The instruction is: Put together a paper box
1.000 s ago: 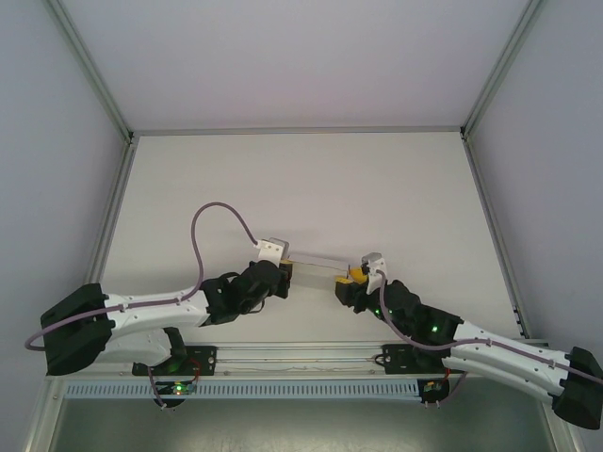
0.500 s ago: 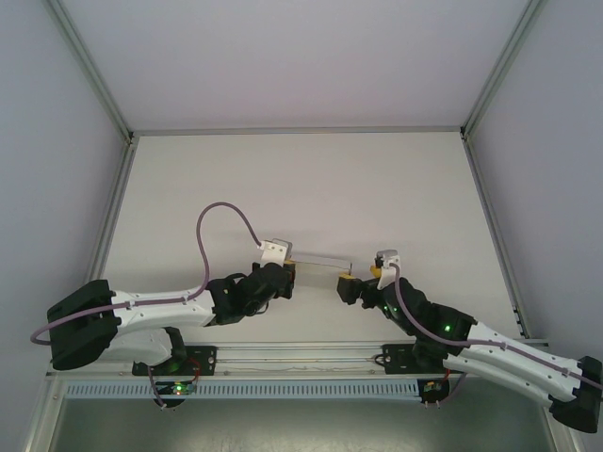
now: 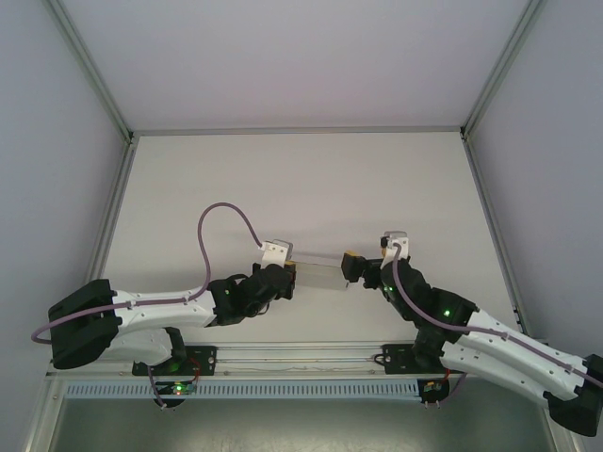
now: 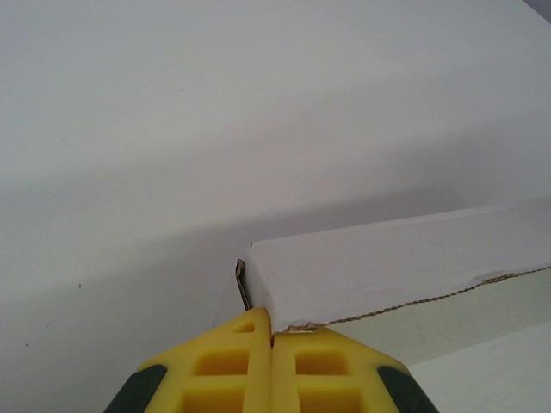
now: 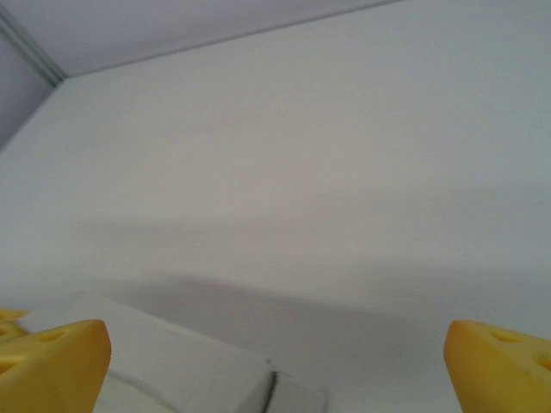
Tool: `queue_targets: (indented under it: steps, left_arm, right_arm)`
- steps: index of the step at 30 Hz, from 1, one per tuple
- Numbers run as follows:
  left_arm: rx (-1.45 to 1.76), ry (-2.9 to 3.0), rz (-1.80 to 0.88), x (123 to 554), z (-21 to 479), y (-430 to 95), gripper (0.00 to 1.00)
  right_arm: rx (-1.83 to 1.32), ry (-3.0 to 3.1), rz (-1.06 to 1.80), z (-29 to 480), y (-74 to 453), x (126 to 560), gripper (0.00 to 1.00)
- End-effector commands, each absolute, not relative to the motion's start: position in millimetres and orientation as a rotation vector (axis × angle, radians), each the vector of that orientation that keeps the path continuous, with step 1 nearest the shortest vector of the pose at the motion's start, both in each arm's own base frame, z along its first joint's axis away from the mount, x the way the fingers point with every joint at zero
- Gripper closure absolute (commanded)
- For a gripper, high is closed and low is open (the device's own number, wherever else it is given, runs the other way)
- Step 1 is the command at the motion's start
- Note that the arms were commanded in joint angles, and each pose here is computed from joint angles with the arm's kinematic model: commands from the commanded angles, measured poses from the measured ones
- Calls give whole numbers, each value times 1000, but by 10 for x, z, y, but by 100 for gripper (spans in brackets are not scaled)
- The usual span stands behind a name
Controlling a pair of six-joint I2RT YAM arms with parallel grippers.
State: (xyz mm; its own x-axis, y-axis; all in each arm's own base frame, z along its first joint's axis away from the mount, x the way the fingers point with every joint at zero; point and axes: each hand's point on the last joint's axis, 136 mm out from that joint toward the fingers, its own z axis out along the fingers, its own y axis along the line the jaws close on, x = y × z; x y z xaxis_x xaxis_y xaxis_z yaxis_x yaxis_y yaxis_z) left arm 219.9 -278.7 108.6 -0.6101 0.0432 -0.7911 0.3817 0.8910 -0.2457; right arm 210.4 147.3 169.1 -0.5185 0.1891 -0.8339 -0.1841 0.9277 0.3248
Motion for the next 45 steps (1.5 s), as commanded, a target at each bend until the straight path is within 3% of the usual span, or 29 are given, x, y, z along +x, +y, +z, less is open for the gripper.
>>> queue_targets:
  steps: [1, 13, 36, 42, 45]
  left_arm:
    - [457, 2426, -279, 1853, 413, -2433, 100]
    - [489, 2425, -258, 1869, 466, -2491, 100]
    - [540, 2410, -308, 1864, 555, -2651, 100]
    - [595, 2418, -352, 1802, 596, -2723, 86]
    - [668, 2420, -402, 1727, 659, -2808, 70]
  right_arm:
    - [5, 2114, 423, 1603, 1434, 2156, 1]
    - [8, 2317, 520, 899, 1501, 2092, 2]
    - [31, 2445, 534, 498, 1422, 1864, 15]
    - [84, 2469, 536, 329, 1362, 1799, 22]
    - [98, 2478, 548, 252, 1353, 1764, 24]
